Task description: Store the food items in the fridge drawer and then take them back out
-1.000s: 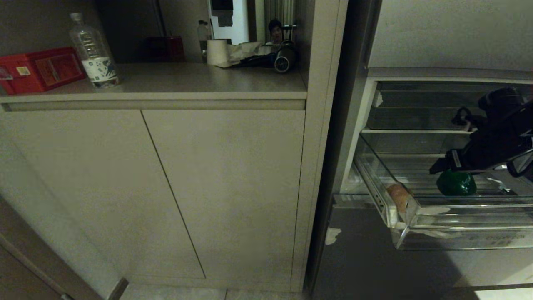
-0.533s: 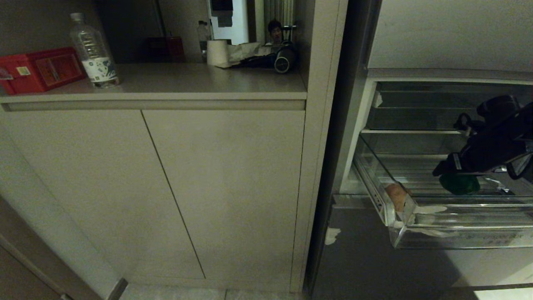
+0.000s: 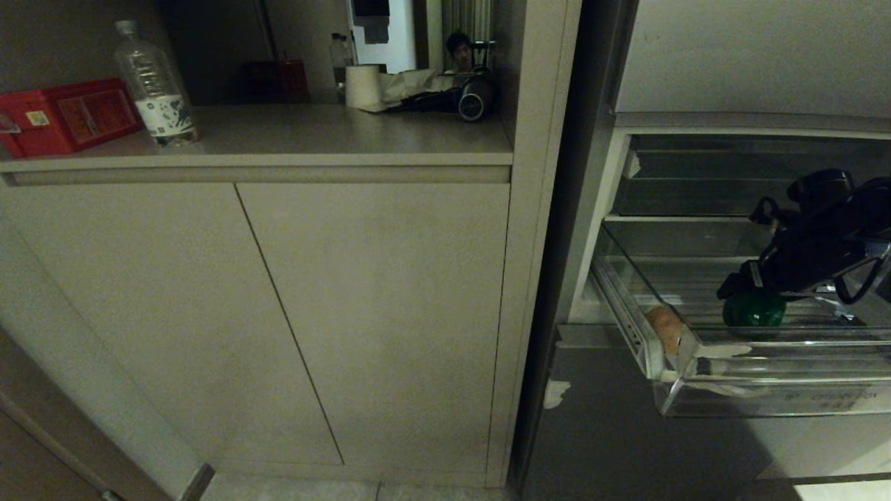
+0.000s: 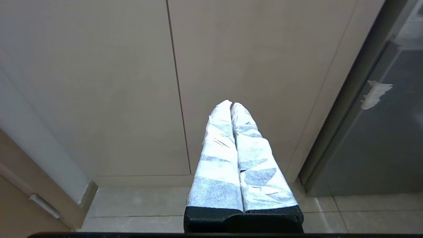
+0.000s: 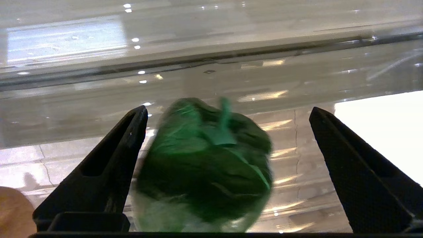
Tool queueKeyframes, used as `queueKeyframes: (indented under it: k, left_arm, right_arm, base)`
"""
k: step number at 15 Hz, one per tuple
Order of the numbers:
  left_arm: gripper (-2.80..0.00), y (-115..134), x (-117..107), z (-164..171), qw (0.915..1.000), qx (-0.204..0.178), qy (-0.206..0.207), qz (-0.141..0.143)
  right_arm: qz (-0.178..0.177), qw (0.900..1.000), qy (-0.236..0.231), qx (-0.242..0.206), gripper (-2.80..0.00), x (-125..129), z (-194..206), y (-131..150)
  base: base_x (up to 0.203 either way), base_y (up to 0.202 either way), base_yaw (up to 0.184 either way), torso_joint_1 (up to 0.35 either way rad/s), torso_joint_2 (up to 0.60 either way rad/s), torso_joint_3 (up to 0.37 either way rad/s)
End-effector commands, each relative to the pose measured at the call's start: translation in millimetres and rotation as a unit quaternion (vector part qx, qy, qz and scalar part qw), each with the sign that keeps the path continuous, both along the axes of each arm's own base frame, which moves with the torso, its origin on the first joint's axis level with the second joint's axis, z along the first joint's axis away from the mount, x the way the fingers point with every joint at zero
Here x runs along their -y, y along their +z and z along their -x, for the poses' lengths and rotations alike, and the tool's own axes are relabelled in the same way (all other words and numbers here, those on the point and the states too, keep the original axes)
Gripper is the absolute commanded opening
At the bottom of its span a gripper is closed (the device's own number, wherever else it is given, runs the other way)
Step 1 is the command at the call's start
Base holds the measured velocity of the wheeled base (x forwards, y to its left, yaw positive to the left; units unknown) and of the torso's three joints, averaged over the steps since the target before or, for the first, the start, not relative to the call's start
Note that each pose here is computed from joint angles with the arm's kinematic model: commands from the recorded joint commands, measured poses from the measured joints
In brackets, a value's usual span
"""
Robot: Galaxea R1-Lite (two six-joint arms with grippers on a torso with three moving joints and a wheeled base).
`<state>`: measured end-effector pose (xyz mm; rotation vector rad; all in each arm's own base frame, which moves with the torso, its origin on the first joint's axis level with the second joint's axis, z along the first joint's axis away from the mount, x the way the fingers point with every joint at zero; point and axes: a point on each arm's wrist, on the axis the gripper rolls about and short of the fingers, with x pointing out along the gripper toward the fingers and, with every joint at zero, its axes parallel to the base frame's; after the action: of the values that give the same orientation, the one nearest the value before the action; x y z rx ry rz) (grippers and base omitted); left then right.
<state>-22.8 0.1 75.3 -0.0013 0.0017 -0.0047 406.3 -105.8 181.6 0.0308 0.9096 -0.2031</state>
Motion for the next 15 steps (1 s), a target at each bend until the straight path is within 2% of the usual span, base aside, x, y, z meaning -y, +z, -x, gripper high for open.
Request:
queueKeyframes:
  k: [1,7,15]
  left_arm:
    - [-2.8,0.1,0.0,-0.1,1.0,-0.001,0.0,0.0]
    - [-2.8,0.1,0.0,-0.1,1.0,-0.001,0.0,0.0]
    - [-2.8,0.1,0.0,-0.1,1.0,-0.001,0.0,0.0]
  right_arm:
    - [0.0,1.0,-0.001,-0.003,0.0,0.8,-0.2,-1.7]
    - [0.001,1.0,-0.002,-0.006,0.0,-0.5,2.6,0.6]
    - [-0.009,0.999,-0.006,-0.033,0.0,-2.8,11.7,-1.7]
  base:
    - [0.0,0.0,0.0,0.0,0.0,0.0]
    - [0.0,0.0,0.0,0.0,0.0,0.0]
    - [0.0,0.0,0.0,0.0,0.0,0.0]
